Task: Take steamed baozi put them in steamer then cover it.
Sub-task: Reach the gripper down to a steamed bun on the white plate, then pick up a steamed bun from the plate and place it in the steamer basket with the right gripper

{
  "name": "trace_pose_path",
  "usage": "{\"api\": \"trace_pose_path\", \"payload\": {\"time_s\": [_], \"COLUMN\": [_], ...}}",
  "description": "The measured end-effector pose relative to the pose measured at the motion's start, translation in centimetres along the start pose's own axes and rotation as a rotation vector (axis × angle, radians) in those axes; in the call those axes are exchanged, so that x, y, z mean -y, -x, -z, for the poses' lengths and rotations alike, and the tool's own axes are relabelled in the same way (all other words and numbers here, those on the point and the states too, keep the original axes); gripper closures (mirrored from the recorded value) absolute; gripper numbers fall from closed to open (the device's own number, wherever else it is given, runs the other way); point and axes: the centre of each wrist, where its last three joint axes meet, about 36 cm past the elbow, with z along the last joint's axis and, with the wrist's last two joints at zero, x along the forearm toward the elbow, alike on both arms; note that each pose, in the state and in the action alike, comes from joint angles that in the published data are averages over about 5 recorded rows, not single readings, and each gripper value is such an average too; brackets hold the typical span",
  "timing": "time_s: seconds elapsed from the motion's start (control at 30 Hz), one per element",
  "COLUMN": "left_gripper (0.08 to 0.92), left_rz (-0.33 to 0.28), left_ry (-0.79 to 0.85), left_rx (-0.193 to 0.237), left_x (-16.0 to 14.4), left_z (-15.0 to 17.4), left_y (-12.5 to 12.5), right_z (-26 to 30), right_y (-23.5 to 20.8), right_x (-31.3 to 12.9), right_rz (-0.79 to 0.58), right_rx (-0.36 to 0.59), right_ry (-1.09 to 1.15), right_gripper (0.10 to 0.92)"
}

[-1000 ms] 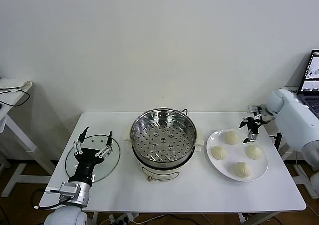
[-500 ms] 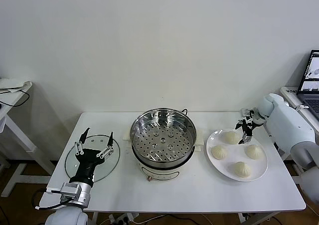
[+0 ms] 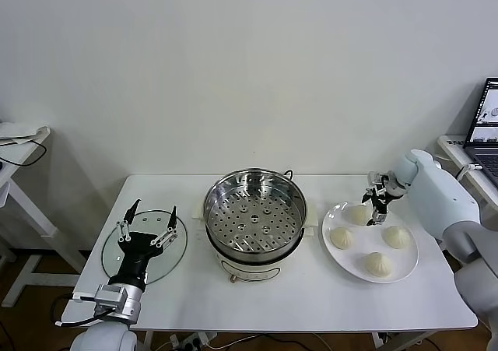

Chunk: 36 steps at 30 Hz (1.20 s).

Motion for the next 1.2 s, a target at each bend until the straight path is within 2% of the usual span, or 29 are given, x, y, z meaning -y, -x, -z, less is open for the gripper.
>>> {"api": "trace_pose_path", "payload": {"time_s": [0.13,0.23,0.77,0.97,1.2], "left_gripper": [0.177,0.177,0.177,0.177,0.177], "left_rz": [0.0,0.0,0.0,0.003,0.005], "left_ry": [-0.001,-0.001,0.0,0.003,0.001], "left_rx": [0.0,0.0,0.001,0.004,0.002], "left_x": [0.1,0.1,0.0,-0.1,0.0], "left_z": [0.0,0.0,0.0,0.2,0.4], "left_y": [0.0,0.0,0.0,-0.2,-0.5], "right_z": [0.2,0.4,0.3,0.6,3.8], "right_y": [0.2,0.4,-0.5,-4.2,-12.1], "right_x": [-0.1,-0.1,0.1,1.1,3.0], "right_rz": [-0.002,-0.003,-0.008,-0.037,-0.089], "right_rx": [-0.002,-0.003,-0.003,0.01,0.033], "right_ry": [-0.003,-0.006,-0.03,-0.08,-0.256], "right_gripper": [0.281,0.298,0.304,0.322,0.327]}}
